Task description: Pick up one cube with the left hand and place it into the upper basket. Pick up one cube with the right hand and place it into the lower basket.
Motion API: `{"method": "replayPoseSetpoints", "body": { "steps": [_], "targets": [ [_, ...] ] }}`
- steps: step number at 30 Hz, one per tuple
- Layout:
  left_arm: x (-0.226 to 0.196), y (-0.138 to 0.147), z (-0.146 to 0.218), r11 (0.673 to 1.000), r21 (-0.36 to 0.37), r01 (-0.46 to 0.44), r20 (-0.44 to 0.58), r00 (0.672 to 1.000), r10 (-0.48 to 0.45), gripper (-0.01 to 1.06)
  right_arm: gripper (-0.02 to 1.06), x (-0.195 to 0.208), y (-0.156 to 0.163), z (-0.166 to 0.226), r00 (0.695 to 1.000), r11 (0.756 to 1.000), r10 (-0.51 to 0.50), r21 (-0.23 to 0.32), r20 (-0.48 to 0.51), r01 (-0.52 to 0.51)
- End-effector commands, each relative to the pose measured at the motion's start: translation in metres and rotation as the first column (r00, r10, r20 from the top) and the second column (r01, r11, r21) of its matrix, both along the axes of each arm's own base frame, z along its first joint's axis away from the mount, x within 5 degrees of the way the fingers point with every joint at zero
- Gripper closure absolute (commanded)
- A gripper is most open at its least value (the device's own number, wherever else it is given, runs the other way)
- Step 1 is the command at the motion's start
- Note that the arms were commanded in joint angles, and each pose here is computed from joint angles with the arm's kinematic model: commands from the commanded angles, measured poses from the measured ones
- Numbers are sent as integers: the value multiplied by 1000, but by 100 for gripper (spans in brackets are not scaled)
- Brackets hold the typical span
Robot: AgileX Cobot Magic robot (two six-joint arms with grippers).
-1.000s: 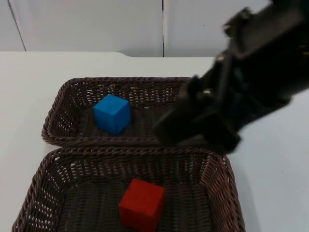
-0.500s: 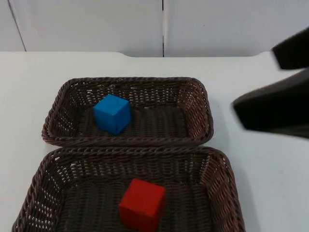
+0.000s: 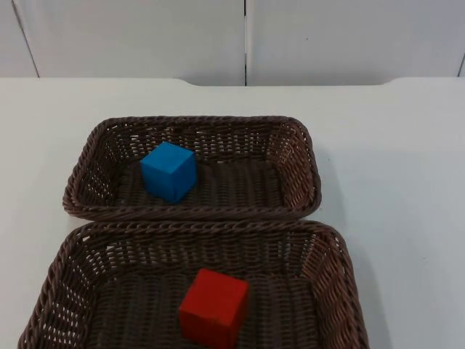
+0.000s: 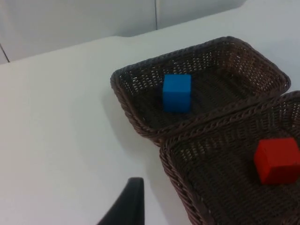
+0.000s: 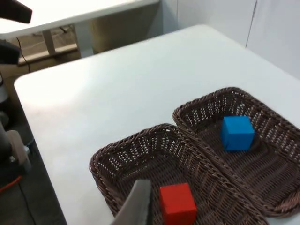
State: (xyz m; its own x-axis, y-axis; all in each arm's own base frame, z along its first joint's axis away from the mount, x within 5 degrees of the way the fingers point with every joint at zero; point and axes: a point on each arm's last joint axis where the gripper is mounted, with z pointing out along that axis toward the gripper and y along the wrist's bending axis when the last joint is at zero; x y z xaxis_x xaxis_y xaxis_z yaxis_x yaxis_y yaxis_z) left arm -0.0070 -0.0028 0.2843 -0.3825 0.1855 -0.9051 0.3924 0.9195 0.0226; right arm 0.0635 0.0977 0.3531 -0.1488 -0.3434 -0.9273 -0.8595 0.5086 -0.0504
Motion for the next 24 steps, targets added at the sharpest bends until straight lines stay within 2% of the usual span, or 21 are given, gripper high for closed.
{"method": "replayPoseSetpoints", "body": {
  "steps": [1, 4, 10, 17, 24],
  "targets": [
    [-1, -1, -1, 1000, -5, 15, -7, 1000, -15, 0, 18, -7, -8, -1, 1000, 1000, 7, -3, 0, -7],
    [-1, -1, -1, 1000, -9, 9, -8, 1000, -9, 0, 18, -13, -17, -1, 1000, 1000, 9, 7, 9, -9],
    [1, 5, -2, 995, -49, -85, -30, 996, 84, 0, 18, -26, -35, -15, 1000, 999, -7, 43, 4, 7],
    [1, 5, -3, 994, -56, -90, -38, 995, 88, 0, 18, -44, -60, -34, 1000, 995, -14, 99, 25, 11],
    [1, 5, -3, 995, -47, -85, -35, 996, 84, 0, 18, -64, -86, -43, 1000, 994, -5, 110, 29, 2]
  ]
}}
